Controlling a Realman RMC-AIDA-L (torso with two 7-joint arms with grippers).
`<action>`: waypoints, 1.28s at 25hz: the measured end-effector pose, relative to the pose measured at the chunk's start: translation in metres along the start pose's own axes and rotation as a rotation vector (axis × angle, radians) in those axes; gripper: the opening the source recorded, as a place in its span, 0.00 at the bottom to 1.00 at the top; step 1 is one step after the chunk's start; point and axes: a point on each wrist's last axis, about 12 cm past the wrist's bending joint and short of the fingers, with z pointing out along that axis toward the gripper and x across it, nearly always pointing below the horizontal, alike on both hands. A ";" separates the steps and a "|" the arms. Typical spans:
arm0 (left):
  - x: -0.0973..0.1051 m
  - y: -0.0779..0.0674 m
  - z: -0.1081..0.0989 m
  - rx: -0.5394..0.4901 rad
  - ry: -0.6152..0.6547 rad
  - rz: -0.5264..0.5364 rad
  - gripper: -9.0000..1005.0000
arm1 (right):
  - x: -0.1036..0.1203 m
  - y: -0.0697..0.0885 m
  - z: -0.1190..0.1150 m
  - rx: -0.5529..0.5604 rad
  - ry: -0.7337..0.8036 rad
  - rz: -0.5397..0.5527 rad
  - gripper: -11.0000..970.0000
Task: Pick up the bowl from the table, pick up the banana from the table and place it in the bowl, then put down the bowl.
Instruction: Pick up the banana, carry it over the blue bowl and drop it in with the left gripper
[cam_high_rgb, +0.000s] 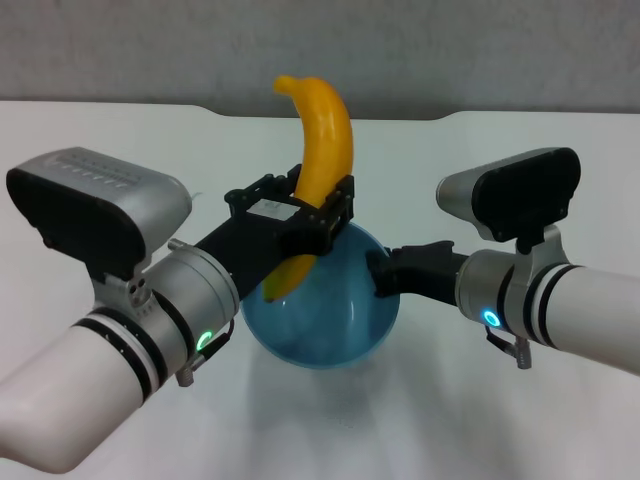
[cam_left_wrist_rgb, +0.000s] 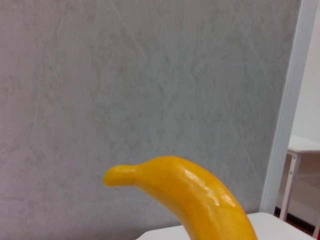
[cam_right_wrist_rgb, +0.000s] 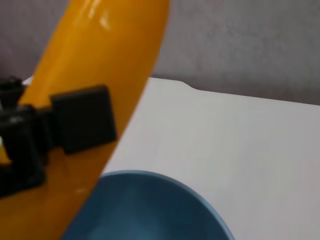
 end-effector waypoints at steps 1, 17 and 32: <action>0.002 0.001 0.001 0.005 -0.004 -0.008 0.57 | 0.000 0.000 0.000 -0.004 -0.001 0.000 0.06; 0.024 0.006 0.005 0.021 0.030 -0.033 0.58 | -0.003 0.001 -0.002 -0.016 -0.016 0.004 0.06; 0.036 0.007 0.006 0.042 0.045 -0.011 0.60 | -0.003 0.000 -0.002 -0.014 -0.015 0.006 0.06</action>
